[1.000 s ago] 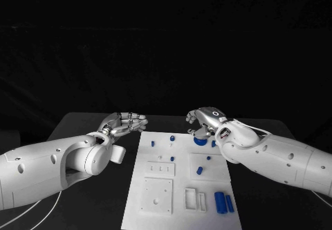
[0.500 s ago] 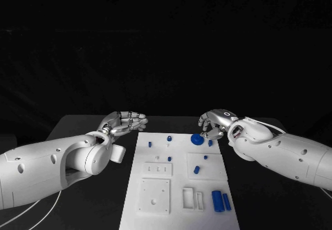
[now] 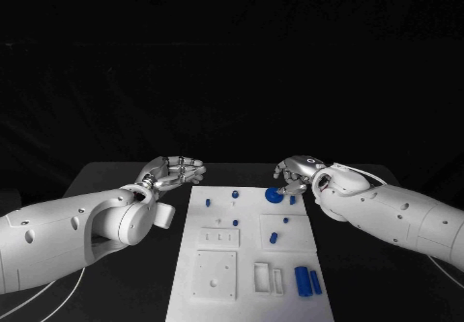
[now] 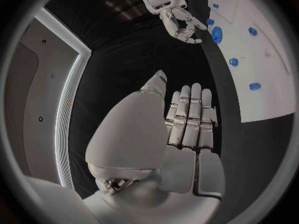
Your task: Assemble the parts on the task board
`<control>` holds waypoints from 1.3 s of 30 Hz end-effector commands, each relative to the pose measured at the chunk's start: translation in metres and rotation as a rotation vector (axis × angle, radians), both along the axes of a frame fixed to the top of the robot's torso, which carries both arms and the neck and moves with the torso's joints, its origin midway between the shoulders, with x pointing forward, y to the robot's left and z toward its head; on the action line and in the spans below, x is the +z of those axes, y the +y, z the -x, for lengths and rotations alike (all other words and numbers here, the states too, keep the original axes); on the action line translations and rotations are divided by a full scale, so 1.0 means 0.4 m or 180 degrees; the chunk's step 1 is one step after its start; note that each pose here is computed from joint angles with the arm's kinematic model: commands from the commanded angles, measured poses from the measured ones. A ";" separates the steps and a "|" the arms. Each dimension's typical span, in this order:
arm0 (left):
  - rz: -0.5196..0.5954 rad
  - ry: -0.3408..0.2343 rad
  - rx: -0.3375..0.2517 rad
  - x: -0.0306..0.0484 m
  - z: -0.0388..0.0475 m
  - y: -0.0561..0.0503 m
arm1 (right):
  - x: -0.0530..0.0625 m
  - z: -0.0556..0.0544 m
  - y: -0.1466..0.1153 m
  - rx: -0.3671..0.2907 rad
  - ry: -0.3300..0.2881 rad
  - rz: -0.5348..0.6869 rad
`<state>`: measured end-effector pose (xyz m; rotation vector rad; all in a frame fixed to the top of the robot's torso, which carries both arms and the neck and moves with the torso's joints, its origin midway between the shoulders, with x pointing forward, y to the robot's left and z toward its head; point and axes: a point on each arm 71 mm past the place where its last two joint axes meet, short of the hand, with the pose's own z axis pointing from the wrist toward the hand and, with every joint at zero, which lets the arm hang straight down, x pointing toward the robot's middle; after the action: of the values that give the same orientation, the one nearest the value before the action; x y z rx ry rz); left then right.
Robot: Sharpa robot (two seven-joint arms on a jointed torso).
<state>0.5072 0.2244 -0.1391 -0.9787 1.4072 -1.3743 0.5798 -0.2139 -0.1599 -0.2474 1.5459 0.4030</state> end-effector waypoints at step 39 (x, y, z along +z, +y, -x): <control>0.0002 -0.0005 -0.0081 0.002 -0.004 -0.009 | -0.088 -0.009 0.010 -0.0006 0.0533 0.0171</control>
<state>0.5086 0.2234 -0.1402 -0.9777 1.4169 -1.3755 0.5848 -0.2108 -0.1893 -0.2472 1.6798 0.3861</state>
